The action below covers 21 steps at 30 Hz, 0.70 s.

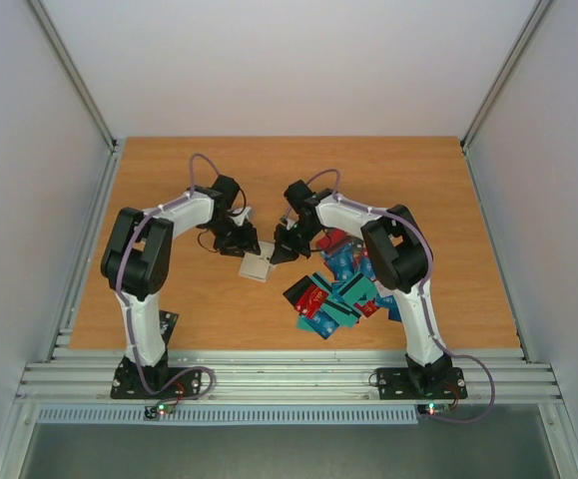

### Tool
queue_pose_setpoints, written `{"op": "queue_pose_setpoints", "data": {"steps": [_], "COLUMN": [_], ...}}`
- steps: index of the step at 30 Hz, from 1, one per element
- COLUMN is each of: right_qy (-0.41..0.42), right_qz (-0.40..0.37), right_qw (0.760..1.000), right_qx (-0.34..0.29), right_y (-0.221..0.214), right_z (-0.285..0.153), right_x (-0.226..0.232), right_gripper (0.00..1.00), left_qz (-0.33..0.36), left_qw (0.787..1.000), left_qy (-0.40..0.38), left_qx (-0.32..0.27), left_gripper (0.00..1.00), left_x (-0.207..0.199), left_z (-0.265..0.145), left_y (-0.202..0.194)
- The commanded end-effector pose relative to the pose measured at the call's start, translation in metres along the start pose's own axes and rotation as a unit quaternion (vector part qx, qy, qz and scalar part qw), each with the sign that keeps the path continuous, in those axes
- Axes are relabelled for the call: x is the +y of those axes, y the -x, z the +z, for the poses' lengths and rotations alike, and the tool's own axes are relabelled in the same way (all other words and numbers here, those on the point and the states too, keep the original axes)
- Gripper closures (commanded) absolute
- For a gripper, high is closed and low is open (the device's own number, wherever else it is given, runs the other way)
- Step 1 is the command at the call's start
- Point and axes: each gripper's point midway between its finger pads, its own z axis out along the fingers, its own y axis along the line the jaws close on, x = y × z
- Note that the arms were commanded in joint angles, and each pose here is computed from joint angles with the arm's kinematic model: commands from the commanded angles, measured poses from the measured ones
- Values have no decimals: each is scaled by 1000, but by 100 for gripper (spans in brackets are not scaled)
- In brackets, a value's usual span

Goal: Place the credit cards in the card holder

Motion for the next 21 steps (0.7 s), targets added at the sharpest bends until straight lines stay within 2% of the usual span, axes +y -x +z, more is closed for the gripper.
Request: {"op": "queue_pose_setpoints", "data": {"steps": [1,7,14,17,21], "right_qy": [12,22,32,43,45], "right_qz": [-14,-19,-19,-20,-20], "right_qw": [1000,1000,999,999,999], "right_qx": [6,9,12,14,15], "right_y": [5,6,6,8,7], "right_z": [2,2,5,6,6], "right_x": [8,13,16,18,19], "right_gripper": [95,95,95,95,95], "left_qz": [32,33,21,19,16], "left_qw": [998,998,998,998,998], "left_qy": [-32,-22,-36,-32,-21], "left_qx": [39,54,43,49,50], "left_gripper": [49,58,60,65,66], "left_x": [-11,-9,-16,-14,-10], "left_z": [17,30,26,30,33], "left_y": [-14,-26,-29,-31,-32]}}
